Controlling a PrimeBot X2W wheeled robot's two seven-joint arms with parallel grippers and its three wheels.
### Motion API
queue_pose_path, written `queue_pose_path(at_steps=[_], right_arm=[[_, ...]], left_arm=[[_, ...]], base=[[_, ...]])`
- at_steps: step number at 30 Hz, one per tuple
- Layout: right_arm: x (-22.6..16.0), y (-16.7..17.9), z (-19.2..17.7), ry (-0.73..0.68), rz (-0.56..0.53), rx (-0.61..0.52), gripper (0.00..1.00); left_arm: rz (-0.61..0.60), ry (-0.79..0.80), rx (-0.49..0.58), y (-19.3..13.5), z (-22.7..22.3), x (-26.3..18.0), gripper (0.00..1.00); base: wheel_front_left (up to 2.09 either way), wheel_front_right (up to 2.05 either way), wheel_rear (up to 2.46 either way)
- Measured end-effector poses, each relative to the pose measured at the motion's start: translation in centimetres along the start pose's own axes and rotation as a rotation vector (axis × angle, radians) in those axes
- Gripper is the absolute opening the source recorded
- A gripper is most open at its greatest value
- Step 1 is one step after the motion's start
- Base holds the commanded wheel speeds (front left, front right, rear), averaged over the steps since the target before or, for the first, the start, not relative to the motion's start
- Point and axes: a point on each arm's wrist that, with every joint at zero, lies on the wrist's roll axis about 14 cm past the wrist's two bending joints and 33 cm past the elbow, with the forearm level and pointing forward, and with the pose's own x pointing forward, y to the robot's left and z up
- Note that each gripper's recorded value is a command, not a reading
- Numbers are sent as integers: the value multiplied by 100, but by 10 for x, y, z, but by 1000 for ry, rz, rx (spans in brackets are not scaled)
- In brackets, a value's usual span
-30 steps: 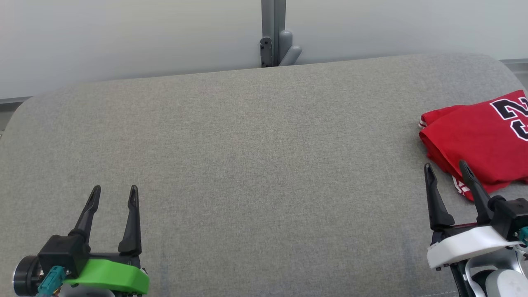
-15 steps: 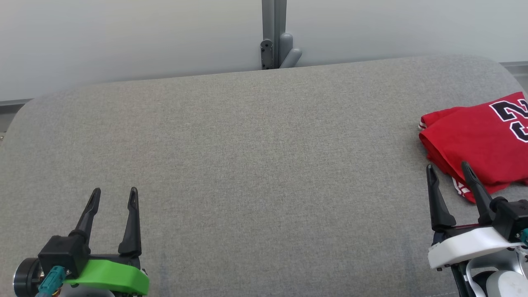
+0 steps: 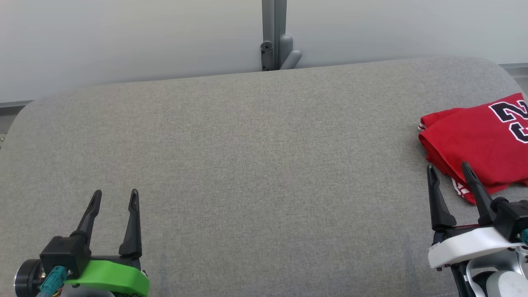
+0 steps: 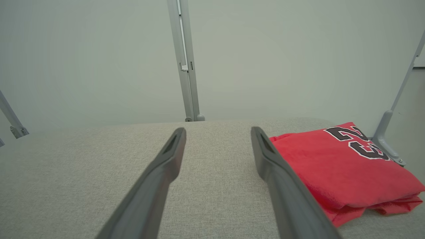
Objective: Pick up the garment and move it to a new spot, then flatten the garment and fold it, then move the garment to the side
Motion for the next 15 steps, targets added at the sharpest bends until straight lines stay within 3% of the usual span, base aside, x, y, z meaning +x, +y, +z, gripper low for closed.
queue_pose_path(at_steps=[4,5,8,15], right_arm=[[0,0,1,-4,-2,2,100],[0,0,1,-3,-2,3,0],[-3,1,-10,29,-5,17,0],[-5,2,-21,59,-19,174,0]], left_arm=[[5,2,-2,1,0,-1,100],[6,4,-3,1,-1,-1,0],[8,32,-18,-3,-11,-3,0],[44,75,-167,5,-20,-4,0]], base=[[0,0,0],[0,0,0],[0,0,0],[0,0,0]])
